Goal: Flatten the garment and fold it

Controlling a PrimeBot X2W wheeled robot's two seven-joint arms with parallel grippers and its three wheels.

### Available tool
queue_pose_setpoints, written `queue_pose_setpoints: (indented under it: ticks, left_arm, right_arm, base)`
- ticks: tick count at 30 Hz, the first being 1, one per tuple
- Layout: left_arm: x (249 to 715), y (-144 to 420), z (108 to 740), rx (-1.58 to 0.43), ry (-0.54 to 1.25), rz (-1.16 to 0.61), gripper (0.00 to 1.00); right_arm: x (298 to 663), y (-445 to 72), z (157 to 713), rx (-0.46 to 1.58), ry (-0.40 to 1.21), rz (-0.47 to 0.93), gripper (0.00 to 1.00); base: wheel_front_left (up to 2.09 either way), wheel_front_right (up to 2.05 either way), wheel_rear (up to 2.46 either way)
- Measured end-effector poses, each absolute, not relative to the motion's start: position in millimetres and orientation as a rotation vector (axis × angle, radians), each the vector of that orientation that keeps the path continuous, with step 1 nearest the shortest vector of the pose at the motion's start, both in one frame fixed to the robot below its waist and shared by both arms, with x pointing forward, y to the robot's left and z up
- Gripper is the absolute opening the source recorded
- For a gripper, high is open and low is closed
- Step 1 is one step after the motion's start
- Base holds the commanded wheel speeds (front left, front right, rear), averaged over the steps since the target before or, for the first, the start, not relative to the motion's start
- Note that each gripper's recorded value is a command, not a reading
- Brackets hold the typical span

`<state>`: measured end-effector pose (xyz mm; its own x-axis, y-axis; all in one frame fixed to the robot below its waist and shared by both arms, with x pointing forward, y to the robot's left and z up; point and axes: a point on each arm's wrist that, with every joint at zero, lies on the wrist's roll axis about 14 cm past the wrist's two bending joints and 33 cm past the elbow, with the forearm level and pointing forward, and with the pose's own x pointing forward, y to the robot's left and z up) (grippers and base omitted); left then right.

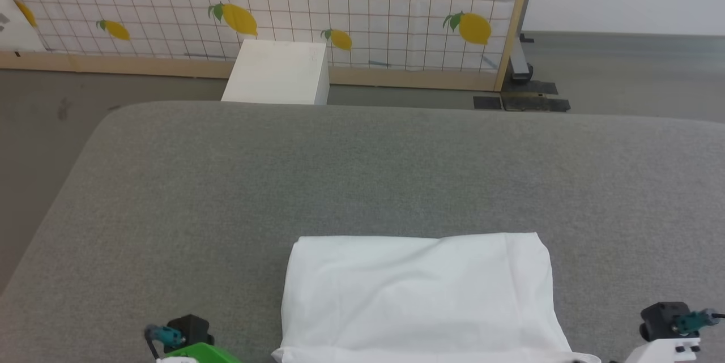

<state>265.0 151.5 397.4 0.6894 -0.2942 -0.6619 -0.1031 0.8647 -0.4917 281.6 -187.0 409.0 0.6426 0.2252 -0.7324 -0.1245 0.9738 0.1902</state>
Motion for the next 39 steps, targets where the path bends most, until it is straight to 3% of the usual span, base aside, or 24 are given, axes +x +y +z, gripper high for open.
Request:
queue_pose_setpoints:
  ticks: [8, 11, 12, 13, 20, 23, 32, 39]
  left_arm:
    - [263.1, 187.8, 424.4, -0.445, 0.823, -0.041, 1.00]
    - [273.0, 205.9, 445.0, -0.416, 0.738, 0.006, 1.00]
    - [279.9, 212.8, 455.5, -0.403, 0.675, 0.023, 1.00]
    - [303.7, 232.8, 493.9, -0.360, 0.434, 0.070, 1.00]
    - [341.9, 240.6, 579.5, -0.212, -0.107, 0.050, 1.00]
    - [348.8, 236.7, 591.5, -0.163, -0.234, 0.040, 1.00]
    - [370.8, 231.0, 584.1, -0.102, -0.267, 0.061, 1.00]
    - [373.5, 237.1, 571.0, -0.113, -0.246, 0.095, 1.00]
  right_arm:
    - [270.4, -202.6, 440.3, 0.180, 0.795, 0.180, 1.00]
    - [272.8, -220.1, 455.2, 0.165, 0.768, 0.143, 1.00]
    - [274.5, -226.4, 459.8, 0.155, 0.759, 0.130, 1.00]
    - [282.9, -236.2, 468.8, 0.158, 0.741, 0.111, 1.00]
    - [319.6, -237.4, 474.2, 0.133, 0.755, 0.156, 1.00]
    - [325.5, -228.9, 458.4, 0.116, 0.839, 0.213, 1.00]
    - [330.2, -193.9, 408.2, 0.124, 1.064, 0.375, 1.00]
    - [332.6, -157.3, 385.9, 0.132, 1.137, 0.501, 1.00]
  base:
    - [0.00, 0.00, 0.00]
    - [0.00, 0.00, 0.00]
    - [0.00, 0.00, 0.00]
    - [0.00, 0.00, 0.00]
    - [0.00, 0.00, 0.00]
    - [0.00, 0.00, 0.00]
    - [0.00, 0.00, 0.00]
    - [0.00, 0.00, 0.00]
